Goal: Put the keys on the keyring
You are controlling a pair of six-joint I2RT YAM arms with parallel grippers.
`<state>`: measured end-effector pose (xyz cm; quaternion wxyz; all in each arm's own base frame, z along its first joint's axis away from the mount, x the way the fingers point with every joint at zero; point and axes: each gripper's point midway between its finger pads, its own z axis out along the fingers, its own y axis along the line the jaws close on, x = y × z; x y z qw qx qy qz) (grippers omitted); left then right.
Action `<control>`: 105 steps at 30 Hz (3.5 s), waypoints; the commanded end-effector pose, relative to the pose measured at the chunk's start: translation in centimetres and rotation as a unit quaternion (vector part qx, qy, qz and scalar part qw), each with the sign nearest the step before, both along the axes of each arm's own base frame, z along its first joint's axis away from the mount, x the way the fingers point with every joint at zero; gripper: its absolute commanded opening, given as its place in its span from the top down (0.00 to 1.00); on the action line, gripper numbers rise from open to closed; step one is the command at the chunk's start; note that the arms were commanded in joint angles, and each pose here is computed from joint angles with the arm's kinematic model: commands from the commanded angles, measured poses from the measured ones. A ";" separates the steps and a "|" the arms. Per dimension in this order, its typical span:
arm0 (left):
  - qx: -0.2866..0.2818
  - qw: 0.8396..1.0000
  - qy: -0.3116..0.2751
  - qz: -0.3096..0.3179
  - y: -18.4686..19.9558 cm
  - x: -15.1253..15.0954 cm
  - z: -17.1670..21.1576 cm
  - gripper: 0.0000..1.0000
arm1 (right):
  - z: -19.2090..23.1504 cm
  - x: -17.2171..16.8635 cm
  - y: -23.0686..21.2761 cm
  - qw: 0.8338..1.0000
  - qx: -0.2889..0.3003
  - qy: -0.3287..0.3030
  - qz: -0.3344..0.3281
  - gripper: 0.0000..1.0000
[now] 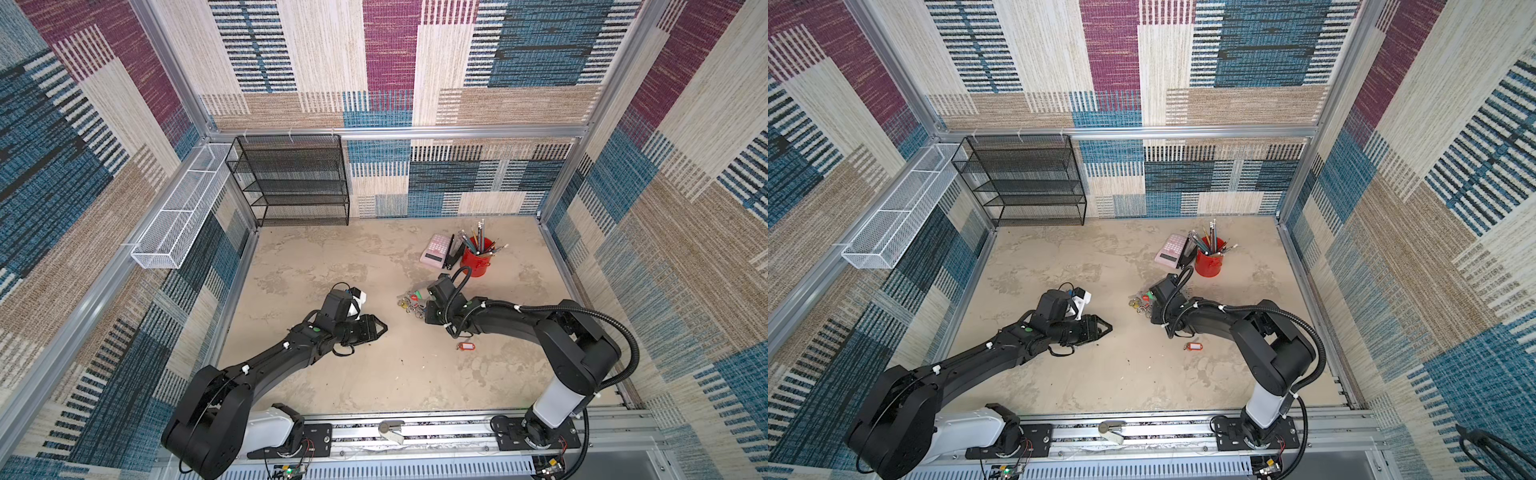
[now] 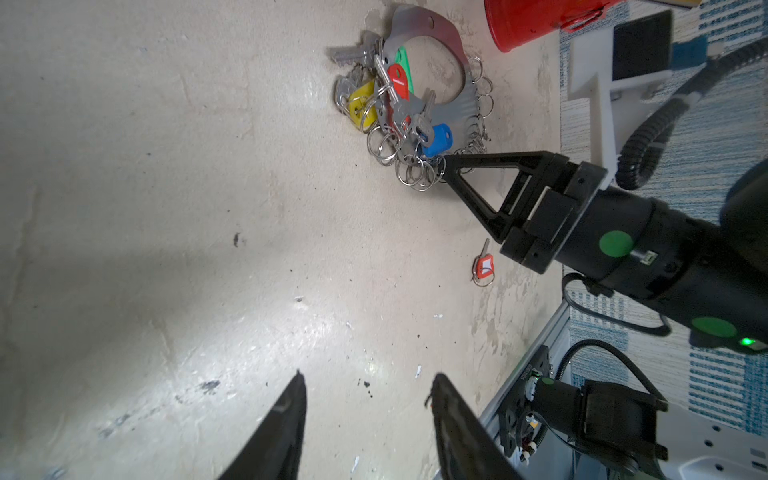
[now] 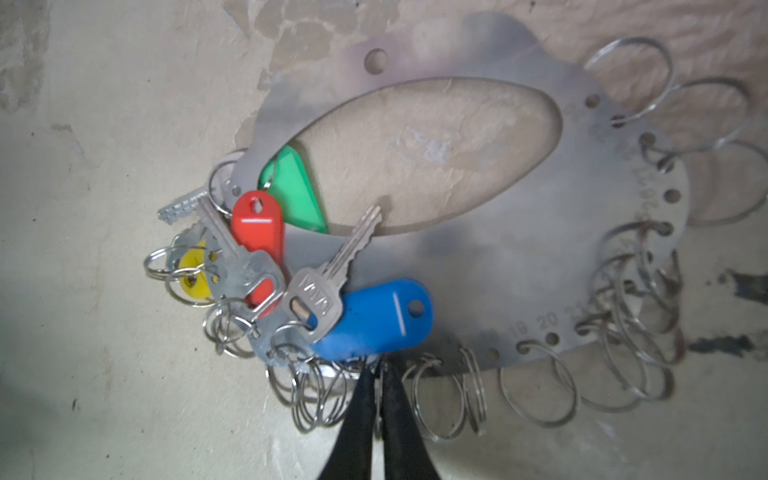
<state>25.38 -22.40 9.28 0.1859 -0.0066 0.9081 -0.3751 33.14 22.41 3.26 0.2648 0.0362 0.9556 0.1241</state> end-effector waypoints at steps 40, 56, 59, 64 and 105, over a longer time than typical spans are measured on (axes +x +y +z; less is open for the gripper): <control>-0.050 0.976 -0.200 -0.070 -1.8 0.4 13.9 0.49 | 16.2 -2.6 7.2 0.956 0.129 -0.065 0.255 1.00; 0.215 0.880 -0.408 -0.112 -4.3 0.1 10.1 0.17 | 17.5 -3.6 8.1 0.949 0.185 -0.051 0.250 1.00; 0.251 0.866 -0.418 -0.107 -4.6 0.6 9.5 0.08 | 17.8 -3.7 8.1 0.948 0.190 -0.052 0.250 1.00; 0.295 0.860 -0.414 -0.048 -3.5 2.3 9.3 0.00 | 18.1 -4.0 8.1 0.946 0.200 -0.052 0.251 1.00; -0.043 0.965 -0.243 -0.090 -2.0 -1.2 13.6 0.07 | 15.6 -3.9 7.0 0.950 0.203 -0.052 0.231 1.00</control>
